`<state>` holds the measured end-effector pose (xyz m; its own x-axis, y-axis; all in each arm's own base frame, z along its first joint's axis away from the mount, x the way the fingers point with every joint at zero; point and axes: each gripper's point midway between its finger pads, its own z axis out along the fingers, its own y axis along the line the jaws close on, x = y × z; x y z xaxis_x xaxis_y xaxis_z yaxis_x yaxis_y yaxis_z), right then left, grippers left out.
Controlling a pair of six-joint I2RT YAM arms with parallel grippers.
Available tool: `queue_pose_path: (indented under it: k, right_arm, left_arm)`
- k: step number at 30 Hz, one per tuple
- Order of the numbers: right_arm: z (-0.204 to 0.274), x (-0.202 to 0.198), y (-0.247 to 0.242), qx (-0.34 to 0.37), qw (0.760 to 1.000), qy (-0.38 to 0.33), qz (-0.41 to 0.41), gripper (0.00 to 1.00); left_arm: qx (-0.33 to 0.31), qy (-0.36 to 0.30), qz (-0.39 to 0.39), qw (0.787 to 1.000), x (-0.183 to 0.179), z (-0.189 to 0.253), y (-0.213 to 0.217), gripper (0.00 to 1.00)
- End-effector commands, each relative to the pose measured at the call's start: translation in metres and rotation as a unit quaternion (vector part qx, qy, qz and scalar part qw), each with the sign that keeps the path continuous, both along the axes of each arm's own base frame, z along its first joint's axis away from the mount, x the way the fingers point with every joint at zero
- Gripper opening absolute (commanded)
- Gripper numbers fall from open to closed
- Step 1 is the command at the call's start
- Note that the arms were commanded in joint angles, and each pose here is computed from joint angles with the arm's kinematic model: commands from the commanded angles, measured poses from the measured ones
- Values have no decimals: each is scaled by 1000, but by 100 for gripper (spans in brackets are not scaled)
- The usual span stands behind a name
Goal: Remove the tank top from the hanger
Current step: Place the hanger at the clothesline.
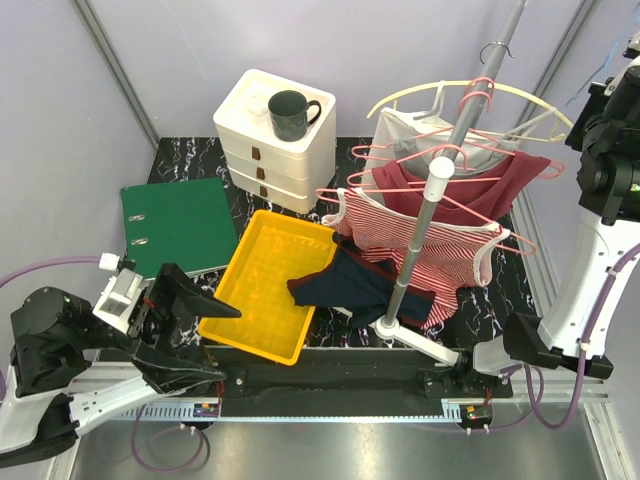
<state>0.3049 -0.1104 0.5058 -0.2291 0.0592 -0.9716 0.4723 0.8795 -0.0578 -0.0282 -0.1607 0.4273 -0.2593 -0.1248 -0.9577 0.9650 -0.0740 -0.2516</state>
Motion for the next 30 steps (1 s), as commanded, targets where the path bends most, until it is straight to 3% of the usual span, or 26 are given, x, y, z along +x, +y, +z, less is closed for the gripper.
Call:
queue_pose_path:
  k: [1,13,21,30]
  right_arm:
    - [19,6,29,39,994,-46,92,0]
    - [-5,12,21,-78,986,41,143,0]
    - [-12,22,39,-171,952,65,246,0]
    - [-24,50,25,-210,939,104,253,0]
  left_arm:
    - [-2,-18,-16,1000,-13,4,14,99]
    - [18,-34,-15,999,-9,-9,9,99]
    - [24,-38,-22,999,-9,-12,6,99]
    - [32,-38,-22,999,-6,-11,2,99]
